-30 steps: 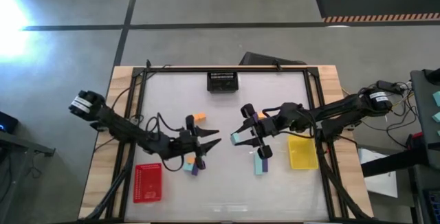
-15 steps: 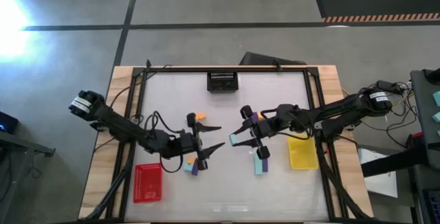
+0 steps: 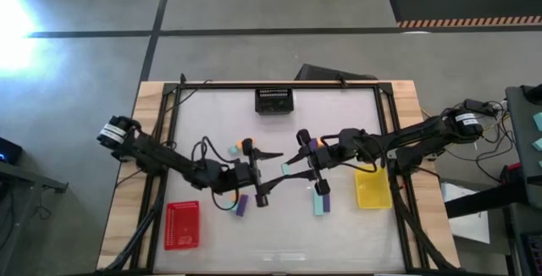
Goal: Sort & place blocks by color
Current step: Put the blue block into the red bin
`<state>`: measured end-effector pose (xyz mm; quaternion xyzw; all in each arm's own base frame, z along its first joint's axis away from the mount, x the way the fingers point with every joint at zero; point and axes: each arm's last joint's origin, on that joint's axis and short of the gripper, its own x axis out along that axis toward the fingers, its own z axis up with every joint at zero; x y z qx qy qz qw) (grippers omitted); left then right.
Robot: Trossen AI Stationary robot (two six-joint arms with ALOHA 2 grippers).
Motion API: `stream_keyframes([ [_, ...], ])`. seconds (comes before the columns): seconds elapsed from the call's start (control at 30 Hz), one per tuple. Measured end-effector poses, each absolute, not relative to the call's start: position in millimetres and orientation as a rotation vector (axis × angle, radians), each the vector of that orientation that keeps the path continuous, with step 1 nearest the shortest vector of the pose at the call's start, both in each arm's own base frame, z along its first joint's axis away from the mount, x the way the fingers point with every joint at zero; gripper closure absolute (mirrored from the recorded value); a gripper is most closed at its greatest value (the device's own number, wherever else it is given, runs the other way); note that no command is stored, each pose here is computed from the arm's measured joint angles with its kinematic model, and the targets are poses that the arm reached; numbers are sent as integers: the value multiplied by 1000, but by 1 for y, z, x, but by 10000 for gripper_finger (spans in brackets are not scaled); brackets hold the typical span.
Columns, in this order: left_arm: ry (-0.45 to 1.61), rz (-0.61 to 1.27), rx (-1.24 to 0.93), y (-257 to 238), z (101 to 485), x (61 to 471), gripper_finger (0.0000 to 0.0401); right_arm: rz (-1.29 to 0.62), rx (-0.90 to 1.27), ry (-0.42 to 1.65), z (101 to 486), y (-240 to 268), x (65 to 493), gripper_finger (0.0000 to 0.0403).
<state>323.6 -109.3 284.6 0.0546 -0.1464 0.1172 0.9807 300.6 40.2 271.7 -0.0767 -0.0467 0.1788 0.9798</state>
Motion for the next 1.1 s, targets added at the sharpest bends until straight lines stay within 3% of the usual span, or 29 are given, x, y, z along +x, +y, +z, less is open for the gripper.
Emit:
stream_keyframes([
  [0.37, -283, 242, 157, -111, 283, 327, 148, 363, -141, -77, 270, 40, 301, 286],
  [0.77, -275, 239, 153, -111, 282, 327, 287, 335, -148, -71, 270, 39, 301, 280],
  [0.9, -272, 240, 154, -111, 282, 327, 287, 337, -135, -64, 270, 39, 301, 267],
  [1.1, -249, 259, 140, -112, 280, 327, 287, 340, -81, -38, 271, 39, 299, 218],
])
